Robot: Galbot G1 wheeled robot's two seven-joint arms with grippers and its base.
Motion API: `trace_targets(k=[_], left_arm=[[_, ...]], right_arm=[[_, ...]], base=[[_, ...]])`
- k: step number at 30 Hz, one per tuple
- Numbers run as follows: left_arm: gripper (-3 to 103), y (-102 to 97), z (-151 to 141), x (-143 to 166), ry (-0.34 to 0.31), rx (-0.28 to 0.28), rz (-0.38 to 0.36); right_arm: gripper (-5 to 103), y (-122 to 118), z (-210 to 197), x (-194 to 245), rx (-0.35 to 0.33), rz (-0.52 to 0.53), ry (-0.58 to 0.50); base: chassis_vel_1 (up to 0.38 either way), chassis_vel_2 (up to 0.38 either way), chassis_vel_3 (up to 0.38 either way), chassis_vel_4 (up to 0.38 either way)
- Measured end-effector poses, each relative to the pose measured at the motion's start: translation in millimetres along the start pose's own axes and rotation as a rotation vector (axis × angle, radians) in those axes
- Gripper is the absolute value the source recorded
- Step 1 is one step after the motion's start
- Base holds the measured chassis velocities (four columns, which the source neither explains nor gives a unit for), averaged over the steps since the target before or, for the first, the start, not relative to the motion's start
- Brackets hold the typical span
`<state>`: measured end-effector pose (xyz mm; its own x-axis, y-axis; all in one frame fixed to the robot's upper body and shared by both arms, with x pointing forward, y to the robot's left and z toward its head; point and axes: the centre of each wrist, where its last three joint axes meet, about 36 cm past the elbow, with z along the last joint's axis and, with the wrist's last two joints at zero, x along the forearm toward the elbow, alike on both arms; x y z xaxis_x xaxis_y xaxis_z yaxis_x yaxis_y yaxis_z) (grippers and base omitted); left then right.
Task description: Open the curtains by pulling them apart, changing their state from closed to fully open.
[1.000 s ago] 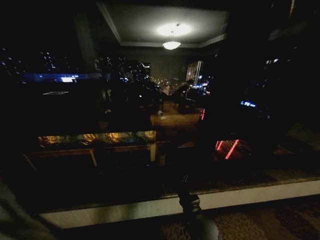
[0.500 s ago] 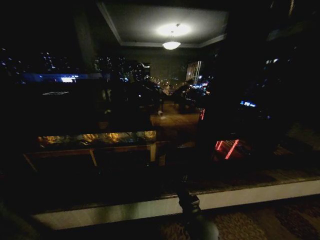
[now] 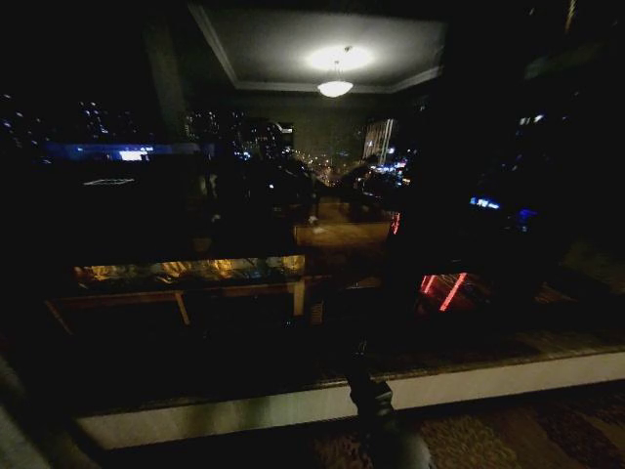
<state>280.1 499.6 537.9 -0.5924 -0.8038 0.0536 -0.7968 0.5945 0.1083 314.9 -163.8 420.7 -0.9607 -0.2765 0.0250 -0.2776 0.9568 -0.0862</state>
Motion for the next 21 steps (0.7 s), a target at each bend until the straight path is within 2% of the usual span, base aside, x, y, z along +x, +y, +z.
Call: trace_targets(k=[1,4,5,7,8,10,12,14,16,18,20,21], left_arm=[[41,-2.6,1,6,-0.003,-0.006,0.011],[57,-14.6,1,40,-0.049,-0.068,0.037],[57,-14.6,1,40,-0.049,-0.068,0.037],[68,-21.7,0,62,-0.087,-0.110,0.053],[74,-25.2,-2,72,-0.102,-0.111,0.079],[74,-27.5,-2,79,-0.109,-0.107,0.102],[84,-31.2,-3,89,-0.120,-0.093,0.160],[94,-32.6,-7,105,-0.125,-0.078,0.248],[94,-32.4,-9,110,-0.124,-0.077,0.268],[99,-33.3,-12,122,-0.114,-0.080,0.302],[100,-36.0,-13,130,-0.096,-0.070,0.382],[100,-36.0,-13,130,-0.096,-0.070,0.382]], right_arm=[[100,-1,0,0,0.001,0.001,-0.001],[100,-4,-1,1,0.004,0.008,0.000],[100,-4,-1,1,0.004,0.008,0.000],[100,-5,-1,2,0.004,0.012,0.004],[100,-5,0,3,0.004,0.013,0.006],[100,-5,0,3,0.003,0.013,0.007],[100,-5,0,4,0.003,0.013,0.008],[100,-6,-3,4,-0.004,0.014,0.002],[100,-6,-3,4,-0.009,0.014,0.002],[100,-7,-5,4,-0.015,0.016,0.005],[100,-7,-6,3,-0.019,0.018,0.004],[100,-7,-6,3,-0.019,0.018,0.004]], base=[[0.000,0.000,0.000,0.000],[0.000,0.000,0.000,0.000],[0.000,0.000,0.000,0.000],[0.000,0.000,0.000,0.000],[0.000,0.000,0.000,0.000],[0.000,0.000,0.000,0.000],[0.000,0.000,0.000,0.000],[0.000,0.000,0.000,0.000],[0.000,0.000,0.000,0.000],[0.000,0.000,0.000,0.000],[0.000,0.000,0.000,0.000],[0.000,0.000,0.000,0.000]])
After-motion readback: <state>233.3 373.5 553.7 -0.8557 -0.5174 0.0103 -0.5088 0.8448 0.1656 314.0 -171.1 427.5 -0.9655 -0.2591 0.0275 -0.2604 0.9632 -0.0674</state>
